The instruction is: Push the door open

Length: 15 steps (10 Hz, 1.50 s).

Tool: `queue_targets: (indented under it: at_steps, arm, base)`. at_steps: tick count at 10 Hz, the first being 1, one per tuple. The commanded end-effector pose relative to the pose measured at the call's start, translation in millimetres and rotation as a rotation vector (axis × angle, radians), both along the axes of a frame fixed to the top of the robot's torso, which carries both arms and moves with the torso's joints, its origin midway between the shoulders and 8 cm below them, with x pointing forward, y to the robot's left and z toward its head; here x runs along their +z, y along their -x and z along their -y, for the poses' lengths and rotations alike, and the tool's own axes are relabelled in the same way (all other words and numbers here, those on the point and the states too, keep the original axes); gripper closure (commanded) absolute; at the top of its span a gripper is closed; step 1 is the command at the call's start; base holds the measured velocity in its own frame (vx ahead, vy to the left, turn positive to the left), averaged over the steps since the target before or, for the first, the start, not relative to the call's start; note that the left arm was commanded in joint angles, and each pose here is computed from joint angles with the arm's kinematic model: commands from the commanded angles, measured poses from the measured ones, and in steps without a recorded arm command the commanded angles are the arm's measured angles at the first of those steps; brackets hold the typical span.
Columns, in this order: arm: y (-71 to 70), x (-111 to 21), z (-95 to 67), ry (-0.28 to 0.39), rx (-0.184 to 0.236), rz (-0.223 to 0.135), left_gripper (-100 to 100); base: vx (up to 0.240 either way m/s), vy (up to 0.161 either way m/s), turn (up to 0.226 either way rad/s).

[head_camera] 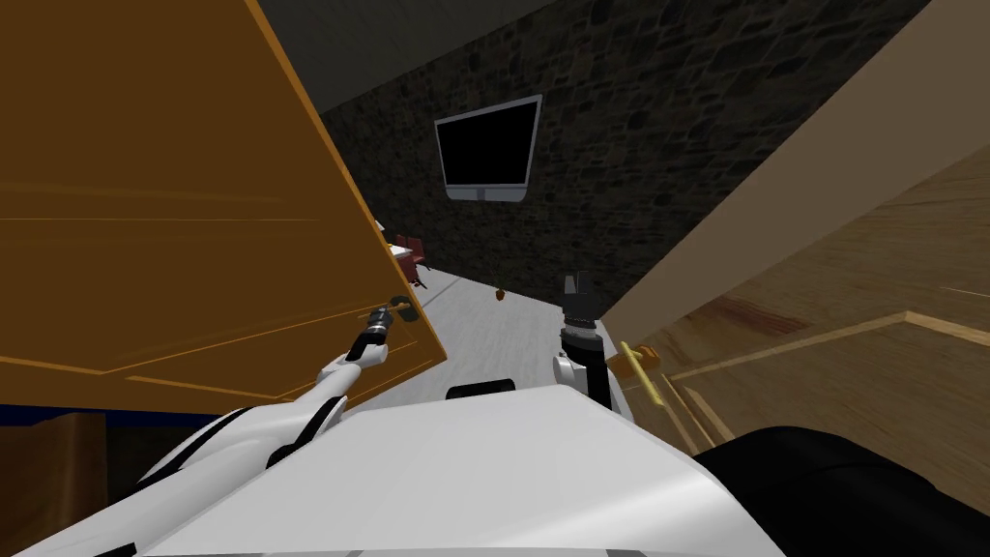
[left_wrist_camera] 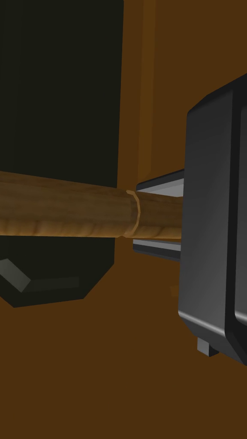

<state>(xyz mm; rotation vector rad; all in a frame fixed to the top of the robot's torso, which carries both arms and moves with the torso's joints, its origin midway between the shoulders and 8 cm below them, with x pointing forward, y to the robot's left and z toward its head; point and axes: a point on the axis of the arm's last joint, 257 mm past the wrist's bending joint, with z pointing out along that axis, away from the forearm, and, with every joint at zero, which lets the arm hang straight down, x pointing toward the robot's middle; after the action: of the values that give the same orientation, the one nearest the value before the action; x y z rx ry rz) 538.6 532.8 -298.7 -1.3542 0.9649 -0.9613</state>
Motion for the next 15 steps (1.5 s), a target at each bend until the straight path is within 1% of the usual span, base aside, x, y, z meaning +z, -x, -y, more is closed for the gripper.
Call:
queue_targets:
  at_steps: [1, 2, 4, 11, 14, 15]
  arm:
    - [4.8, 4.8, -9.7, -0.004, 0.014, 0.004, 100]
    - [4.8, 4.8, -9.7, -0.004, 0.014, 0.004, 100]
    - [4.9, 5.1, -10.1, -0.004, 0.015, 0.004, 100]
    - [5.4, 5.9, -11.2, -0.004, 0.018, 0.005, 100]
    - [5.5, 6.1, -11.4, -0.004, 0.018, 0.005, 100]
    - [6.0, 3.3, -10.6, -0.003, 0.018, 0.0, 100]
  base:
    - [0.001, 0.003, -0.01]
    - [-0.014, 0.003, 0.001]
    - [0.121, -0.048, 0.146]
    - [0.187, -0.081, 0.156]
    - [0.168, -0.071, 0.108]
    - [0.064, -0.031, 0.041]
